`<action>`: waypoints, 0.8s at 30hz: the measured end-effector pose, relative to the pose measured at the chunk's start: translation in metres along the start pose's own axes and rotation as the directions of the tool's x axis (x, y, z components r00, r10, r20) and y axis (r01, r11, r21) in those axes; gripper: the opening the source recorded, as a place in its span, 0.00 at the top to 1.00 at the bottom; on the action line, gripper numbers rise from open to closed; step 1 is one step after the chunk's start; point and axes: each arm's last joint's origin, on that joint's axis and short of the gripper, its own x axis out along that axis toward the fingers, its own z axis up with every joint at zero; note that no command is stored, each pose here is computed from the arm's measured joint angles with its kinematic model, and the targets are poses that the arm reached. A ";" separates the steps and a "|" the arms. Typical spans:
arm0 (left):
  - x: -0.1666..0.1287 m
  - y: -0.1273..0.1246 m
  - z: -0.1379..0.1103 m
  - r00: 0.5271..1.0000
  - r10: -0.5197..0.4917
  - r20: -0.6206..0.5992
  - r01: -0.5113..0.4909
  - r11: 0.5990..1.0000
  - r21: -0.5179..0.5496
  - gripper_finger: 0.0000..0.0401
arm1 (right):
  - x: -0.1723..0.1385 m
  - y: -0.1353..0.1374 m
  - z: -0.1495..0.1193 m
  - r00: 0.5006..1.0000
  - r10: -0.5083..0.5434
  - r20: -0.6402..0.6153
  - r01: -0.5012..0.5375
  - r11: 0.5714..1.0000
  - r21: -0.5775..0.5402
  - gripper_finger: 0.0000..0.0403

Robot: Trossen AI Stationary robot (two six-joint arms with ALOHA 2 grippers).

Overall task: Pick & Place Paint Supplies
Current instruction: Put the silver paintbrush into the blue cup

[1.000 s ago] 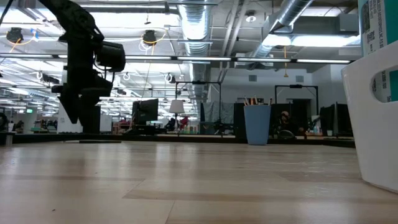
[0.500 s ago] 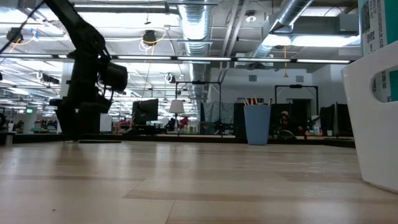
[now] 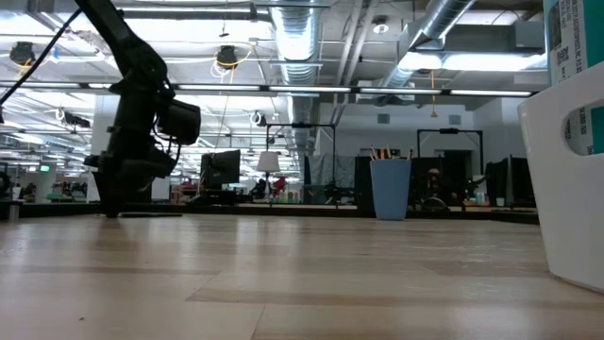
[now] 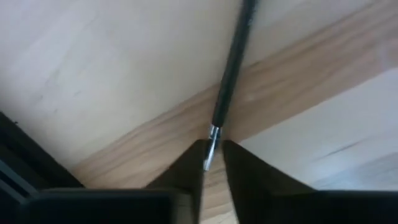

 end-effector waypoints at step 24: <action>-0.125 -0.054 0.005 0.805 -0.434 0.404 0.458 0.888 0.042 1.00 | 0.030 0.004 0.006 0.999 -0.019 -0.043 0.015 0.996 -0.089 0.73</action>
